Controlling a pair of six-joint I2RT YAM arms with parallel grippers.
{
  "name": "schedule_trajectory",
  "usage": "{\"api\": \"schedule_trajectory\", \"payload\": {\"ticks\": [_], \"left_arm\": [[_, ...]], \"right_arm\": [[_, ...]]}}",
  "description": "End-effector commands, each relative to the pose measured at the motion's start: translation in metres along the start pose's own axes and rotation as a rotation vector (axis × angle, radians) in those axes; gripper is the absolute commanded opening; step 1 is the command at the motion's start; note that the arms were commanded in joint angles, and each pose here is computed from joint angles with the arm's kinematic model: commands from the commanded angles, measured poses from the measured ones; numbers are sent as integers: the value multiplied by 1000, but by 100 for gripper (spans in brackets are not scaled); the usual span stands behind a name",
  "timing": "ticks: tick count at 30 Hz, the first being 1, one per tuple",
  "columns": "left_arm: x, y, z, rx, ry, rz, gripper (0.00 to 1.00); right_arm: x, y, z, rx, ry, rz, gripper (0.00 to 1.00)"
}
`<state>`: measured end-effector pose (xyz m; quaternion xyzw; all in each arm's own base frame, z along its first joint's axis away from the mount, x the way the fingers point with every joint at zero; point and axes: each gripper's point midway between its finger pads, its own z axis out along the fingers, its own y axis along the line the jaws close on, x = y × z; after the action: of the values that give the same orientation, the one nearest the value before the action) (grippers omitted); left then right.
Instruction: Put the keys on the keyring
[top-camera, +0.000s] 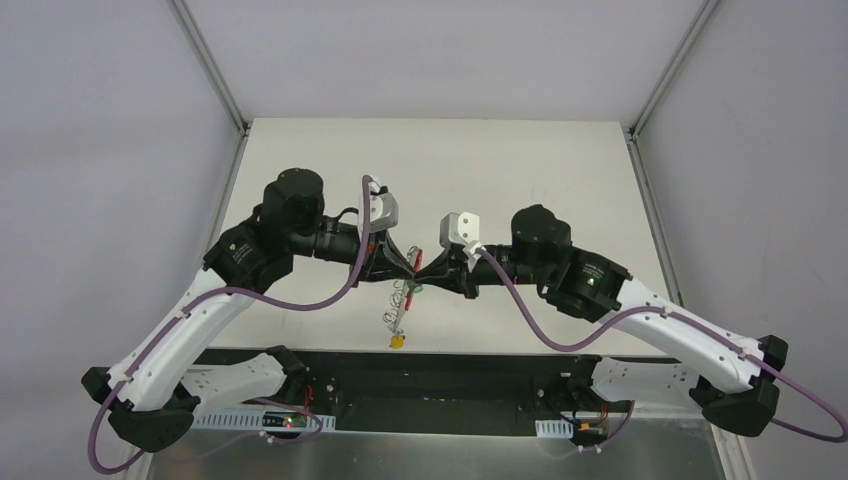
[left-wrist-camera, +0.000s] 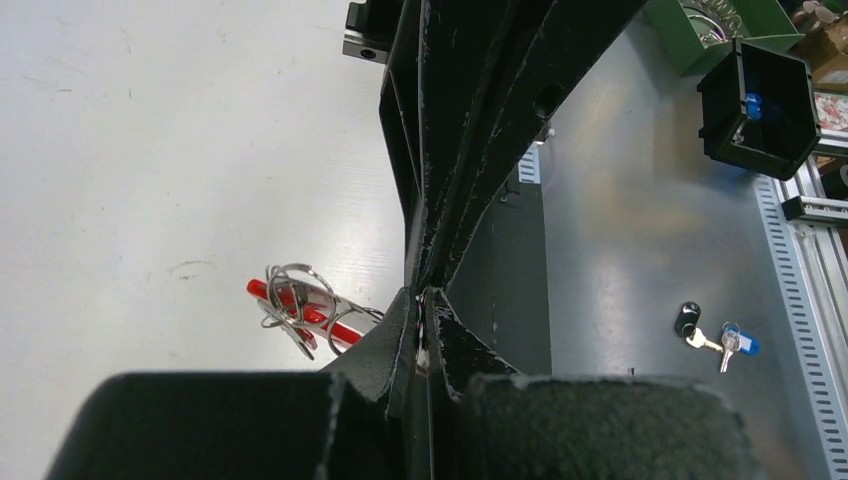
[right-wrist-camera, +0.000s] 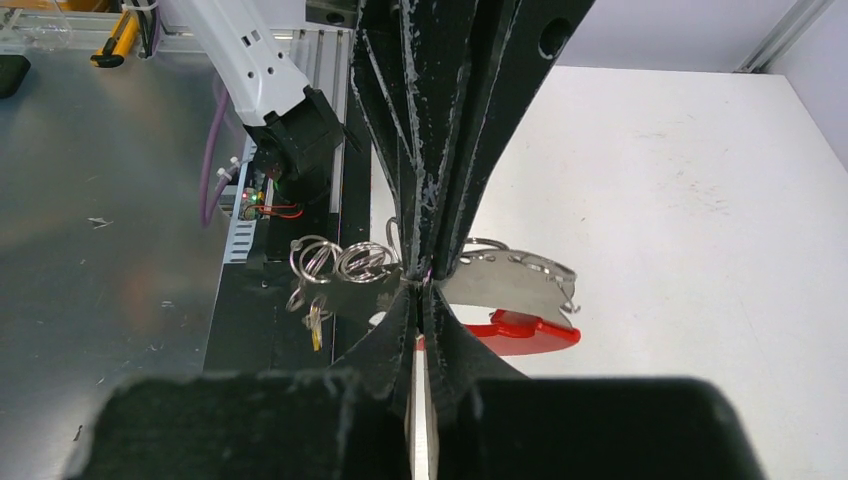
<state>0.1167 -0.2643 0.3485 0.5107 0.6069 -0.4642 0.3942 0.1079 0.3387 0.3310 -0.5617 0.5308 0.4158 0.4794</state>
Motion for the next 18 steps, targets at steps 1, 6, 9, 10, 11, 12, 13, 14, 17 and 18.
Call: {"api": "schedule_trajectory", "payload": {"ticks": [1,6,9,10,11,12,13,14,17,18], "left_arm": [[-24,-20,-8,52,-82,70,0],[-29,-25,-14,46,-108,86,0],[-32,-28,-16,50,-125,92,0],[-33,-29,-16,50,-127,91,0],[-33,-29,-16,54,-128,90,0],[-33,-29,-16,54,-130,91,0],[-34,-30,-16,56,-131,92,0],[-34,-30,-16,58,-133,94,0],[-34,-31,-16,60,-139,99,0],[-35,-31,-16,61,-141,101,0]], "right_arm": [[-19,2,-13,22,-62,-27,0],[-16,4,-23,37,-52,-27,0],[-13,4,-24,42,-44,-23,0],[-13,5,-25,41,-44,-22,0],[-14,5,-26,41,-48,-23,0],[-15,5,-26,43,-50,-23,0],[-16,5,-28,44,-53,-25,0],[-16,5,-29,48,-53,-27,0],[-18,6,-31,52,-56,-30,0],[-18,5,-31,54,-56,-29,0]]}}
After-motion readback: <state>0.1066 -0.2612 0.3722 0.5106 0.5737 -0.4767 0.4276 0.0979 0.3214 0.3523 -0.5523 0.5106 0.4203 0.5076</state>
